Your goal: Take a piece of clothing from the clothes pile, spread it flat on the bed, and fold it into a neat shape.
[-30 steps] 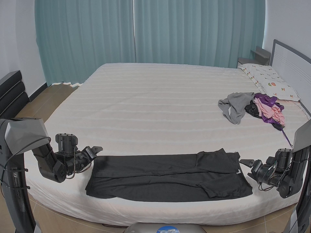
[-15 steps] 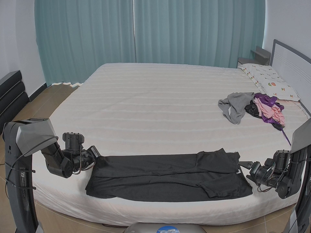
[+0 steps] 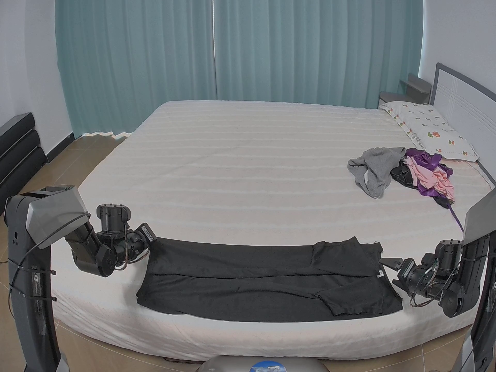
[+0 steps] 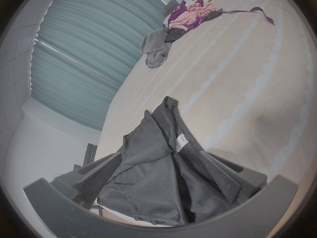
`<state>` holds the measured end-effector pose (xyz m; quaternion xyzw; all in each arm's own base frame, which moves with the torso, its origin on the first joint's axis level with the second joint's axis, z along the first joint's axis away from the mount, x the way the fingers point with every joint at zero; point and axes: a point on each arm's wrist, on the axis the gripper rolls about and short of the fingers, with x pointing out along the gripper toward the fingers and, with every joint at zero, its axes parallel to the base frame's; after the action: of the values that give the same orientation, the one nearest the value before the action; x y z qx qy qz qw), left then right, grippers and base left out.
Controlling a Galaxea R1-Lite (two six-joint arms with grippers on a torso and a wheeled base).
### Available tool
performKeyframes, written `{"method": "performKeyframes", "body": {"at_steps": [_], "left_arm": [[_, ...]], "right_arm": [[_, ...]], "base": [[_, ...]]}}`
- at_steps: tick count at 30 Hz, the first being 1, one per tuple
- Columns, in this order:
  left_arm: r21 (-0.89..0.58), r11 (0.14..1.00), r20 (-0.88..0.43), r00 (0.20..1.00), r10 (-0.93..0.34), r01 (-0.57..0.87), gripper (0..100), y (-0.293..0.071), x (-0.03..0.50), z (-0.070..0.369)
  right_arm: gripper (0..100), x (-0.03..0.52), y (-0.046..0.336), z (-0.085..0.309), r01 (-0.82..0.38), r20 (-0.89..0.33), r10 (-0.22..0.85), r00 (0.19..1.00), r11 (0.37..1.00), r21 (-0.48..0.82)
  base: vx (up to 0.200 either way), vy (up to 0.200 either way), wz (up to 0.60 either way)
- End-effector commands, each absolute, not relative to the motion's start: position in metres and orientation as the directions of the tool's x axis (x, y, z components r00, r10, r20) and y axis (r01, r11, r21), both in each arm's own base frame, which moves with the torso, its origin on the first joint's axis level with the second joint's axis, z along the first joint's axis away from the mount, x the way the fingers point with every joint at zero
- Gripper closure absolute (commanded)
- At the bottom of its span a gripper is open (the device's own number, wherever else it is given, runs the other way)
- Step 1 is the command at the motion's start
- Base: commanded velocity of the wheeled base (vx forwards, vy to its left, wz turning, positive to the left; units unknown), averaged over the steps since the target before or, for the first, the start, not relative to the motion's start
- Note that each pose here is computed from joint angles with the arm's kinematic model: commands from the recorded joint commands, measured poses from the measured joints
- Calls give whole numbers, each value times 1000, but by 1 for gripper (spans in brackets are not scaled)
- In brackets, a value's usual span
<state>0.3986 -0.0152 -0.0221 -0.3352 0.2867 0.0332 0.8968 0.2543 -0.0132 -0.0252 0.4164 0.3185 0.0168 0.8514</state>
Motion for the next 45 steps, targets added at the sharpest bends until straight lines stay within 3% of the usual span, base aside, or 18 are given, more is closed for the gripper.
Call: {"method": "performKeyframes", "body": {"at_steps": [1, 8, 9, 17, 24, 27, 34, 45], "left_arm": [[-580, 775, -540, 831, -135, -251, 100, -16, 399, -25], [-578, 775, -546, 827, -135, -255, 100, -17, 404, -31], [-577, 775, -549, 825, -135, -257, 0, -17, 405, -33], [-588, 743, -584, 803, -116, -320, 0, 0, 376, -21], [-649, 717, -578, 777, -248, -254, 0, 1, 328, 2], [-650, 734, -582, 750, -314, -197, 0, -13, 323, 0], [-551, 828, -628, 706, -326, -108, 0, -19, 335, -30], [-509, 860, -622, 681, -387, 24, 0, -18, 340, -41]], "right_arm": [[0, 255, -13, -25, 227, -521, 296, 801, 654, 721], [0, 255, -12, -25, 226, -521, 298, 800, 654, 722], [0, 255, -12, -25, 227, -522, 298, 799, 654, 722], [0, 254, -12, -25, 235, -522, 301, 798, 643, 729], [0, 253, -12, -25, 241, -523, 309, 794, 630, 738], [0, 252, -10, -24, 237, -522, 314, 793, 630, 740], [0, 253, -8, -25, 237, -525, 320, 788, 630, 739], [0, 252, -5, -25, 231, -526, 331, 783, 631, 740]], "base": [[0, 0, 0], [0, 0, 0], [0, 0, 0], [0, 0, 0], [0, 0, 0], [0, 0, 0], [0, 0, 0], [0, 0, 0]]}}
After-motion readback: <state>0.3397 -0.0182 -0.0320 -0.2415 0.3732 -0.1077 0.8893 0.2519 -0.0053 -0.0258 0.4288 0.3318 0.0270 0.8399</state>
